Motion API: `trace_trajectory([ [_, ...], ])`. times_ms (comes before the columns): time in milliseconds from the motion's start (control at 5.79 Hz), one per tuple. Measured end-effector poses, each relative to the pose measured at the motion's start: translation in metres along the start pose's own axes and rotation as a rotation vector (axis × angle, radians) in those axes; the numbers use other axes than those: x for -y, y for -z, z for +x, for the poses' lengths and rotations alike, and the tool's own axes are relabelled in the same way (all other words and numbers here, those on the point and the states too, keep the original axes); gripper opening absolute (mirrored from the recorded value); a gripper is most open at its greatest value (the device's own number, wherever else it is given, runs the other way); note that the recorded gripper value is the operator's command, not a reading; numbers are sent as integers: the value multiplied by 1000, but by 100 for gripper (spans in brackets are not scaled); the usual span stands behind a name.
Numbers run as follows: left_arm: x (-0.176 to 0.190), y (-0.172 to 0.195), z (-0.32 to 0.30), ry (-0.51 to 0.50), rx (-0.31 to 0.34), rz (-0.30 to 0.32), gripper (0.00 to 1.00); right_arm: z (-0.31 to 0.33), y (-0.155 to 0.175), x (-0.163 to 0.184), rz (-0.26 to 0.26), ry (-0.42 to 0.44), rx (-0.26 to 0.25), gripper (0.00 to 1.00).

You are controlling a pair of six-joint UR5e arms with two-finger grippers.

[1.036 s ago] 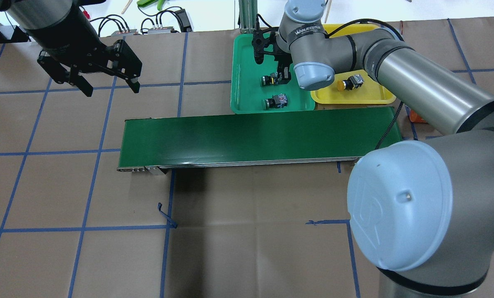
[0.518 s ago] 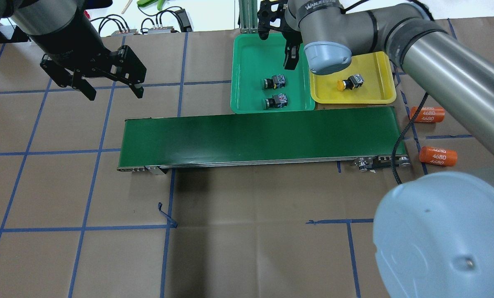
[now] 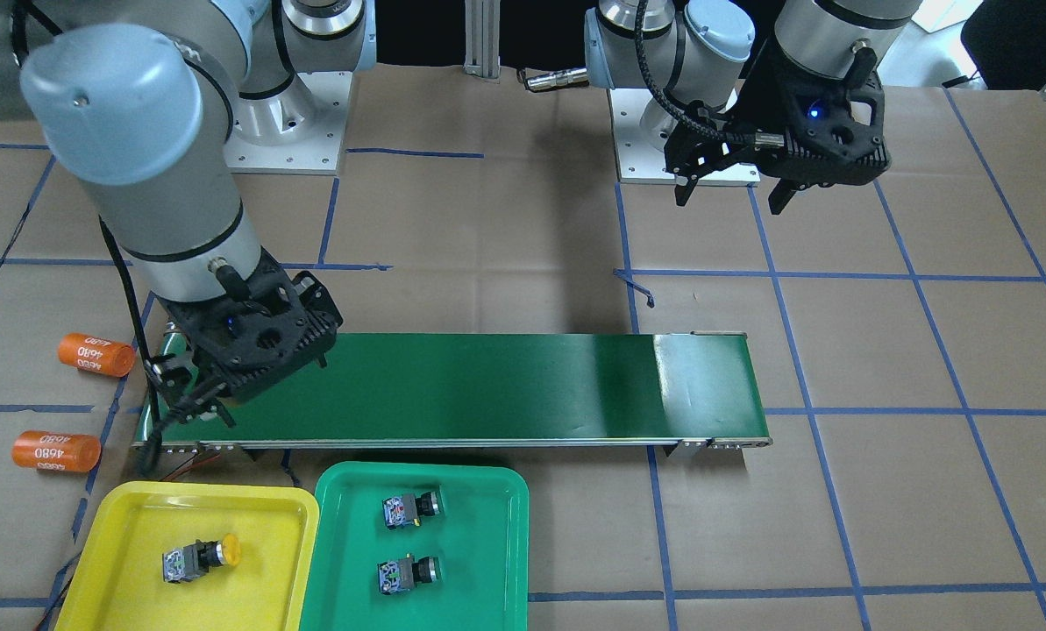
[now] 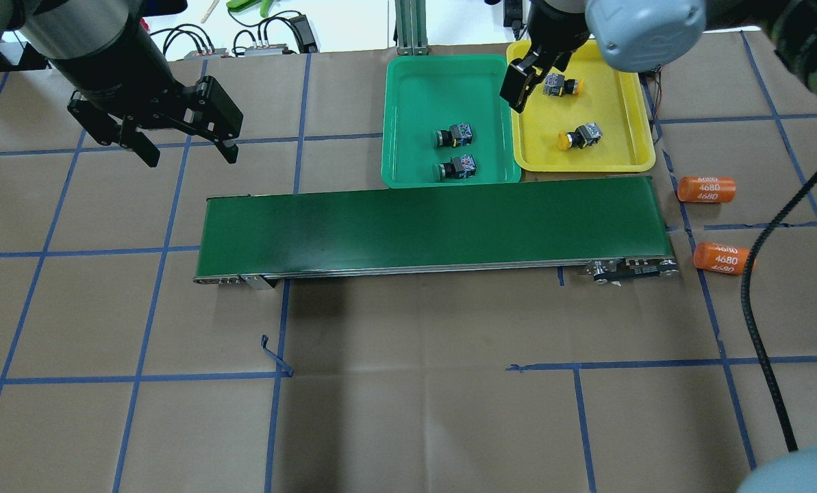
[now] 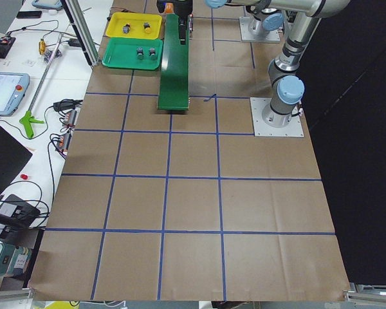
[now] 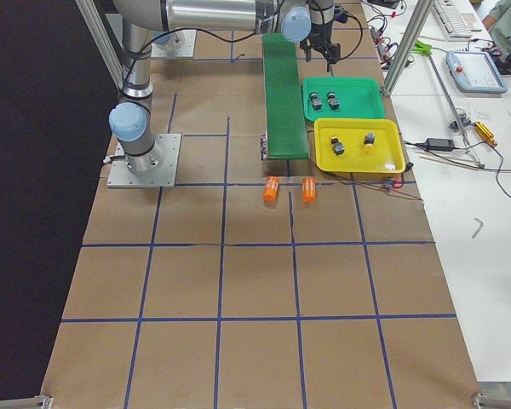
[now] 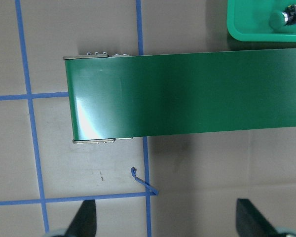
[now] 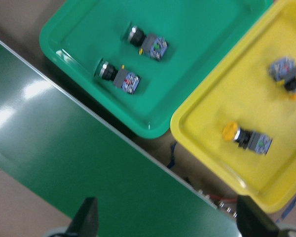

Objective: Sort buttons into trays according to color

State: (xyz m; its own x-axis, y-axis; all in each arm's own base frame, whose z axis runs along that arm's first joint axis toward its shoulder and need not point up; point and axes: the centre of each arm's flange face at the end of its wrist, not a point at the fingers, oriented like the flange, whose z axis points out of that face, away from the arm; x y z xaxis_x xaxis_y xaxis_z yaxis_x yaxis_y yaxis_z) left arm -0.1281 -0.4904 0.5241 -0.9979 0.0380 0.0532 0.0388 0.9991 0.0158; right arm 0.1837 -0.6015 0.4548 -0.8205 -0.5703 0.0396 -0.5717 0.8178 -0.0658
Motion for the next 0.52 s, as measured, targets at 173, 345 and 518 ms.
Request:
trace_trajectory([
  [173, -1, 1, 0, 0, -1, 2, 99, -5, 24, -31, -79, -164, 40, 100],
  [345, -1, 2, 0, 0, 0, 3, 99, -13, 42, -54, -143, -270, 61, 100],
  [518, -2, 2, 0, -1, 0, 3, 99, -20, 56, -70, -176, -368, 65, 100],
])
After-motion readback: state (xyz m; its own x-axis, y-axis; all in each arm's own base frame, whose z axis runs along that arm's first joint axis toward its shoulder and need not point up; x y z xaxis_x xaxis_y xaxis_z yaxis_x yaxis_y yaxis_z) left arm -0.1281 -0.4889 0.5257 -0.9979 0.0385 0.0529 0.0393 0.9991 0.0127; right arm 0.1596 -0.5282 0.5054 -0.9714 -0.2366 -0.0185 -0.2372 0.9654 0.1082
